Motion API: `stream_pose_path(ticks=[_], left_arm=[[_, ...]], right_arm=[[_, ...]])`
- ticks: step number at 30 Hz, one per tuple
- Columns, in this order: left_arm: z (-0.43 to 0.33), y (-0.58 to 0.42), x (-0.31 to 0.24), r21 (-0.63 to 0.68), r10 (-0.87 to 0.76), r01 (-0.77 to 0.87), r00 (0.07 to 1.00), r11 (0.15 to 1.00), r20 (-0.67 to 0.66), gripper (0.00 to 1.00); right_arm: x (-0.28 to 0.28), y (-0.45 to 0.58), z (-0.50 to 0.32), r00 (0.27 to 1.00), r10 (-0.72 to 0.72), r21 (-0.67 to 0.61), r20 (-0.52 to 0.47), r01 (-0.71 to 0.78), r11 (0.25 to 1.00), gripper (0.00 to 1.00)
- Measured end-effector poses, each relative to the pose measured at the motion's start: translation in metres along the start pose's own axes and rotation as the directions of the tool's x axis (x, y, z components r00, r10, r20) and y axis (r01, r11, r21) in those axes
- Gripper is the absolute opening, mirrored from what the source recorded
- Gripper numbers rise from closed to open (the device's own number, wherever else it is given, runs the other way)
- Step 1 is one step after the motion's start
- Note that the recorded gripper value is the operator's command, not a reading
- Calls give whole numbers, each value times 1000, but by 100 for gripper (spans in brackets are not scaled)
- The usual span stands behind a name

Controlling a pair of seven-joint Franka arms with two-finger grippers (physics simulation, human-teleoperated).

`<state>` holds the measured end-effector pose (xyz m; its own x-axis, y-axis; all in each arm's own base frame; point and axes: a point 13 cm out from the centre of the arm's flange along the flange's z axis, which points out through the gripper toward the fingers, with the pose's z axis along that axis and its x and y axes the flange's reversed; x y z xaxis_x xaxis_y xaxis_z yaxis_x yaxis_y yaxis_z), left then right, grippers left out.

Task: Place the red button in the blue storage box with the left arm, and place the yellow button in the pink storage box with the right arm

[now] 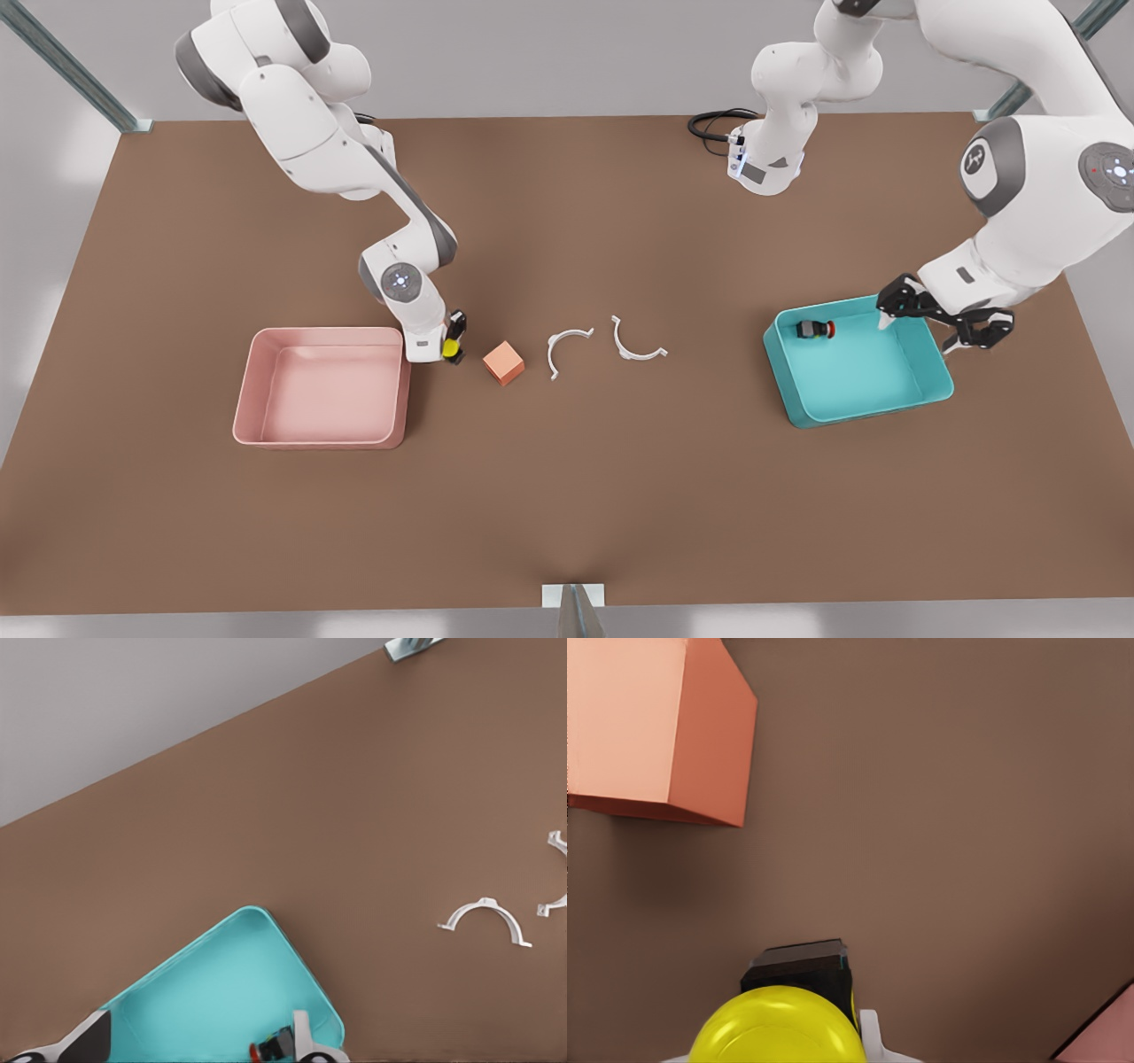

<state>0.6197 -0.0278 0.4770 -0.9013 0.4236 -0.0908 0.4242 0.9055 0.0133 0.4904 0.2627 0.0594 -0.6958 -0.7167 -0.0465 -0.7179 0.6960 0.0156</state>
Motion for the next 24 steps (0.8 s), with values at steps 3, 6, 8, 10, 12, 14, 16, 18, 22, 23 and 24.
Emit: stream_pose_path(ticks=[3,6,8,10,12,14,16,18,22,23,24], left_arm=[[0,-21,13,9,-40,41,997,999,-65,100],[-1,-37,19,8,-74,75,991,997,-108,100],[1,-37,25,6,-110,111,985,994,-130,100],[2,-31,31,1,-153,154,977,988,-146,100],[2,-27,35,-3,-187,189,970,982,-156,100],[2,-28,36,-6,-211,213,964,977,-163,100],[3,-32,36,-9,-228,229,959,973,-169,100],[3,-35,36,-8,-243,245,955,970,-172,100],[3,-38,36,-12,-272,274,946,962,-176,100],[3,-38,36,-13,-279,281,944,960,-176,100],[3,-38,36,-15,-286,289,942,957,-177,100]], right_arm=[[-9,-11,-27,1000,3,27,31,-4,1000,43],[-26,-33,-76,997,15,73,78,-21,997,41],[-26,-56,-112,994,44,103,100,-55,993,41],[-20,-79,-151,990,77,135,117,-92,987,41],[0,-111,-186,983,136,163,121,-155,974,41],[32,-145,-201,972,213,173,96,-227,958,41],[74,-177,-196,953,300,167,48,-304,938,41],[119,-201,-182,924,382,155,-9,-376,914,41],[175,-217,-149,878,468,122,-100,-456,882,47],[175,-213,-142,880,461,116,-113,-449,886,72],[168,-206,-139,887,445,115,-121,-433,894,98]])
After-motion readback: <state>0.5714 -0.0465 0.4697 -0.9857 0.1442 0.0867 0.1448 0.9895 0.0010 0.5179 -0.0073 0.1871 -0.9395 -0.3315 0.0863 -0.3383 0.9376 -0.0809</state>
